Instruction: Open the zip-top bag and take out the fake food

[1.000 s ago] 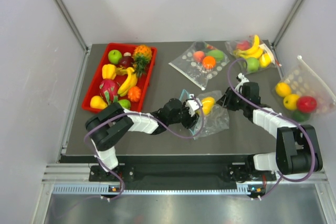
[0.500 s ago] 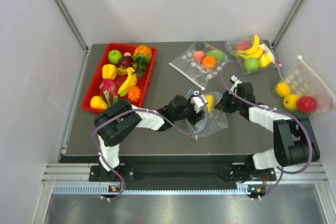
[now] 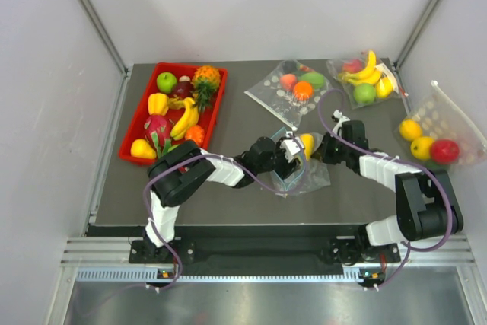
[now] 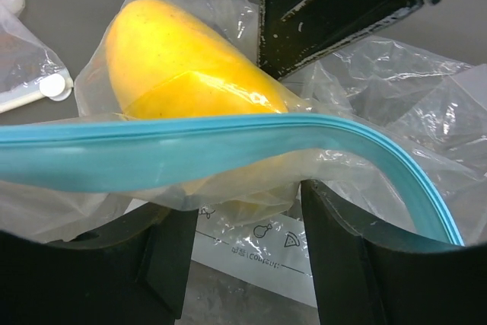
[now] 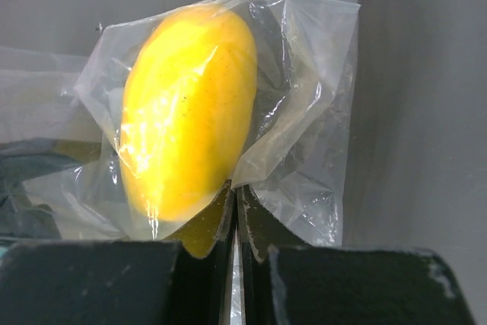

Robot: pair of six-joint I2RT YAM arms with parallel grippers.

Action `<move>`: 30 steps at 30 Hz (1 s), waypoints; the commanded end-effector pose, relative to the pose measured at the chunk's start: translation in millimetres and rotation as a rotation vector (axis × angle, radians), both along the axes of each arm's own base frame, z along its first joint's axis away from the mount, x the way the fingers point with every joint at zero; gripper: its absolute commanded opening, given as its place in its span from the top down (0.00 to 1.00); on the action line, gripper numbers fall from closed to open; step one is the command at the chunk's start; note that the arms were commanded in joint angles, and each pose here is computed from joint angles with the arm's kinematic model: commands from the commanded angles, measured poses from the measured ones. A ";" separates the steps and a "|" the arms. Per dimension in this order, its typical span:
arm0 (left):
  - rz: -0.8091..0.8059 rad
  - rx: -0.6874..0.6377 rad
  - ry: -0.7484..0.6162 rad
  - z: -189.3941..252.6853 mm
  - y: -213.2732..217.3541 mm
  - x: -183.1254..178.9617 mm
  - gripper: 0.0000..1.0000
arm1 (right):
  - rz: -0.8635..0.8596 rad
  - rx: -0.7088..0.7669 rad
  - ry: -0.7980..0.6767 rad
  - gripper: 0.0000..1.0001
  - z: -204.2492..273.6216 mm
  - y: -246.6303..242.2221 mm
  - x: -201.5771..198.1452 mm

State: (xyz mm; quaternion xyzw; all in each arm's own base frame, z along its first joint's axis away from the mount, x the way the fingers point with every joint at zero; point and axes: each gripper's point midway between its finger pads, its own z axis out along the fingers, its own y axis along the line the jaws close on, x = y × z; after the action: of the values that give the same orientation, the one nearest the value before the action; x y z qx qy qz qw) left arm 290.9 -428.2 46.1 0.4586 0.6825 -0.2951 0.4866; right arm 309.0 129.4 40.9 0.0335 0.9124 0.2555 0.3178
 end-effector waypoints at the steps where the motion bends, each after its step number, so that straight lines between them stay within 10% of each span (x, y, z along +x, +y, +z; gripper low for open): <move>1: -0.005 -0.071 -0.037 15.7 -16.1 8.8 0.39 | 0.059 0.023 -0.065 0.98 16.3 16.8 6.7; 4: 0.007 -0.083 -0.034 15.4 -17.0 10.7 0.22 | 0.071 0.017 -0.062 0.98 14.6 21.0 4.9; 22: 0.067 -0.134 -0.093 23.0 -20.9 38.0 0.24 | 0.122 0.000 -0.045 0.99 8.7 37.8 -3.3; 30: 0.028 -0.160 -0.057 31.1 -19.1 32.3 0.84 | 0.108 -0.020 -0.043 1.00 5.8 31.4 -8.5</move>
State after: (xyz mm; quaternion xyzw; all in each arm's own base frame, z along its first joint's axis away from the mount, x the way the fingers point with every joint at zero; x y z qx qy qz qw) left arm 320.1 -431.8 36.1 0.4237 0.6888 -0.2950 0.5090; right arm 300.9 149.6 36.0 -0.0005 0.9172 0.2497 0.3106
